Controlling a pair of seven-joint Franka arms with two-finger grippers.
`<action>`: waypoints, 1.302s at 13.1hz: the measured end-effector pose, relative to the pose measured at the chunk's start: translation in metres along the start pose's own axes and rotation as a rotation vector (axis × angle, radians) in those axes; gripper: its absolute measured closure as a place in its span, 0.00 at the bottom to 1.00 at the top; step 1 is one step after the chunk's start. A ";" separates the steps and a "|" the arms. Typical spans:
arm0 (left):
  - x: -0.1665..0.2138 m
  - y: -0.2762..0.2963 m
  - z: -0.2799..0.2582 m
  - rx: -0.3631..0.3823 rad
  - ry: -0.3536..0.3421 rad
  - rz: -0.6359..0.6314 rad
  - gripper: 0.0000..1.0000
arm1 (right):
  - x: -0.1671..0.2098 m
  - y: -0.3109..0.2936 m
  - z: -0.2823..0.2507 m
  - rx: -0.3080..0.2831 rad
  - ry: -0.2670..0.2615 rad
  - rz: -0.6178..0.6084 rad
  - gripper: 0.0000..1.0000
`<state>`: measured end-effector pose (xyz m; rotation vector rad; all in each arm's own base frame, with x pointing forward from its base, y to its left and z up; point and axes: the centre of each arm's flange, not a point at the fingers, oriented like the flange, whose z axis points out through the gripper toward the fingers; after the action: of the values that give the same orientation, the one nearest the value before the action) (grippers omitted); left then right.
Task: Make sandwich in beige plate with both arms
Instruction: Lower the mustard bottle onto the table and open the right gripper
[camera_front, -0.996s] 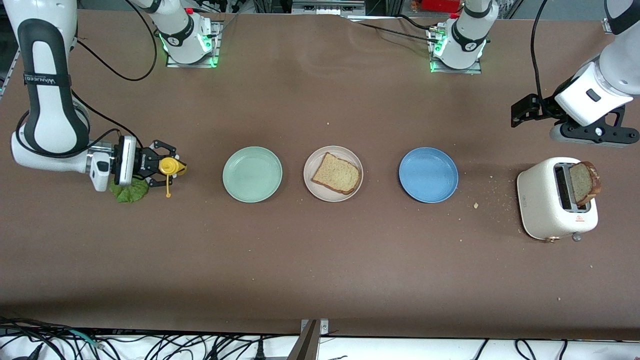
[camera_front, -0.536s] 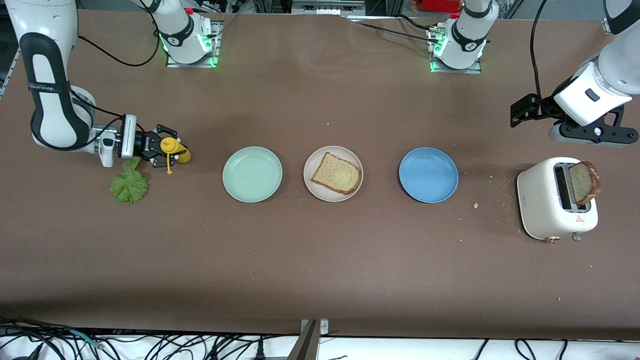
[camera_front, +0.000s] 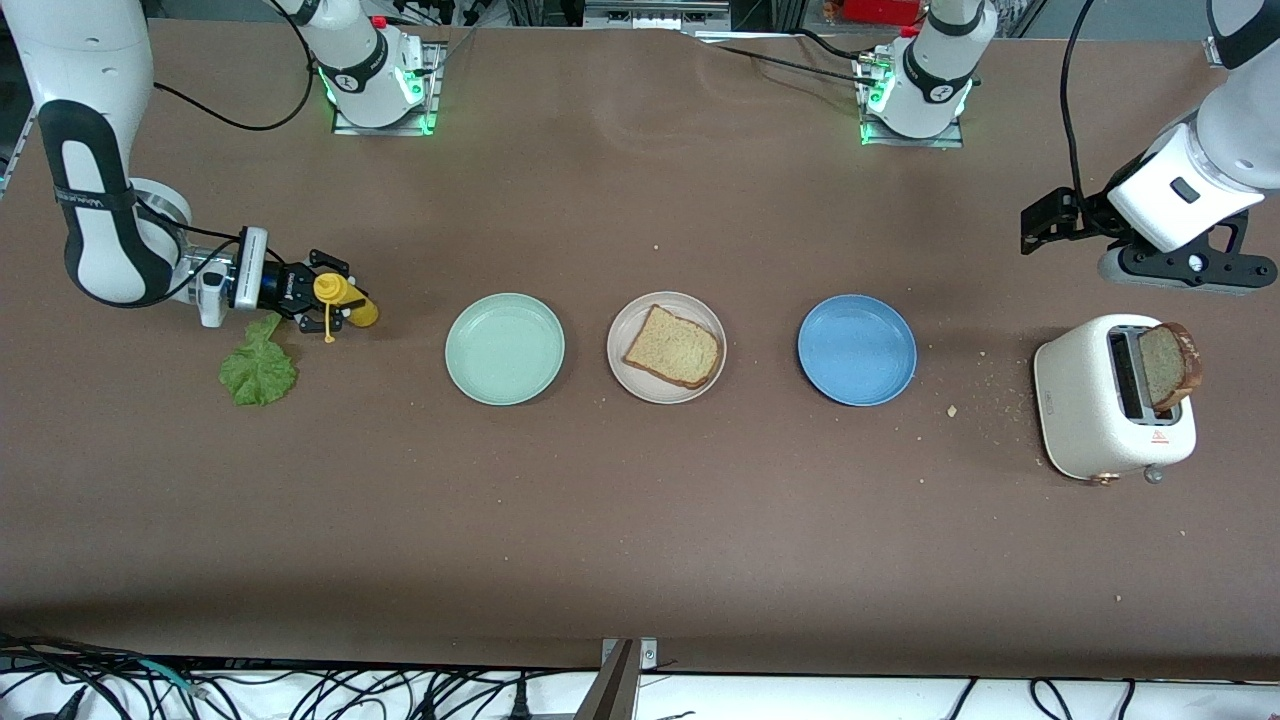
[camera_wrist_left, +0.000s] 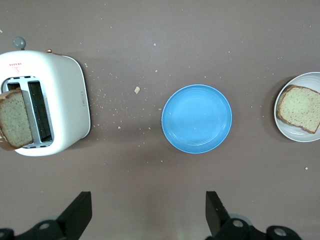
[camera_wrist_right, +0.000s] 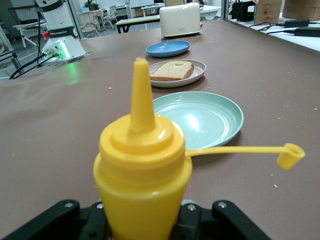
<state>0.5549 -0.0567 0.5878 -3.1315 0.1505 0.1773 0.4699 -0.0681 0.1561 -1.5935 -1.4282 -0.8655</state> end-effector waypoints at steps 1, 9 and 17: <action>0.000 0.000 0.000 0.000 0.000 0.000 0.00 | -0.003 -0.001 0.003 0.001 0.006 0.004 0.86; 0.000 0.000 0.000 0.000 0.000 0.000 0.00 | -0.007 0.000 0.008 -0.008 0.034 0.025 0.48; 0.000 0.000 0.000 0.000 0.000 0.000 0.00 | -0.009 0.005 -0.001 -0.029 0.027 0.035 0.04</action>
<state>0.5549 -0.0568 0.5878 -3.1315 0.1508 0.1773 0.4735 -0.0726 0.1478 -1.6179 -1.3703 -0.8877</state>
